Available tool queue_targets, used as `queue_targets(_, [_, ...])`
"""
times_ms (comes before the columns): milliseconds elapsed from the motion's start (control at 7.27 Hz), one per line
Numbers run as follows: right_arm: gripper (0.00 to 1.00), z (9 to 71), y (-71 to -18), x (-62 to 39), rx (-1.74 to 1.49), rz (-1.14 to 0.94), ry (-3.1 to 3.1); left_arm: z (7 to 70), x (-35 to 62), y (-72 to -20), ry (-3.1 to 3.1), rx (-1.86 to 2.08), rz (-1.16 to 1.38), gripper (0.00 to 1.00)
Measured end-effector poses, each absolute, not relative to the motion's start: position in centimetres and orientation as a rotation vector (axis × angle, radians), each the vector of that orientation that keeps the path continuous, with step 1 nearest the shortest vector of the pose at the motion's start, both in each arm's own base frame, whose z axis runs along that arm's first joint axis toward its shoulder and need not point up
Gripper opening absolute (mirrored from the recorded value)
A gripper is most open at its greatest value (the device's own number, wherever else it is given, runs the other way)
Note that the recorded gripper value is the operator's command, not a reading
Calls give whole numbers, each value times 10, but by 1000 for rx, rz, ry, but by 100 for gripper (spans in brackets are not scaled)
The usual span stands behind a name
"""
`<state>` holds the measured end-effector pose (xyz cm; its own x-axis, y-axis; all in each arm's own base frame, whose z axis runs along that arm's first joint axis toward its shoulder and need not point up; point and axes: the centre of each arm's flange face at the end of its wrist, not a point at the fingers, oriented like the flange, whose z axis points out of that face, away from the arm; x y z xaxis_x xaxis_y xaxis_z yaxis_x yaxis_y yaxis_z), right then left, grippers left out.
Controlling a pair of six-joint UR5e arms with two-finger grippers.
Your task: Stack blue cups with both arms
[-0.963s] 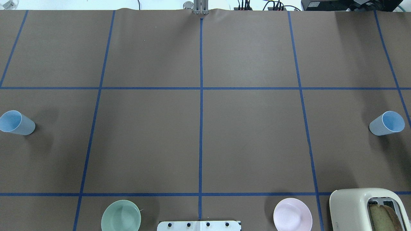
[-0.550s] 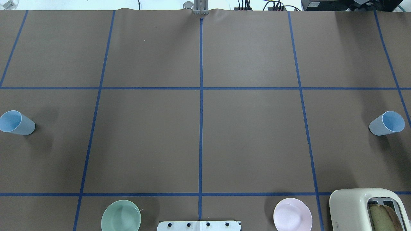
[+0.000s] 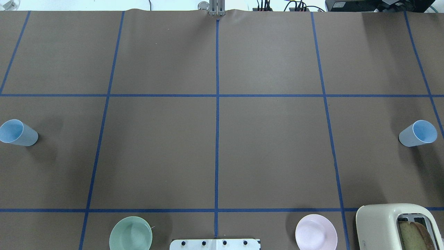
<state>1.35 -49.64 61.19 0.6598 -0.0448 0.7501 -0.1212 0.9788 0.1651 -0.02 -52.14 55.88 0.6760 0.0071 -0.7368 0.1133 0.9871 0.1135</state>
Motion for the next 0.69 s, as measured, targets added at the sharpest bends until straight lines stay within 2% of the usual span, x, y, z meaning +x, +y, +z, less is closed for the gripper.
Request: queue_targets(688, [100, 607, -445, -6, 175, 97, -881, 591, 69, -471, 874, 163, -27, 98])
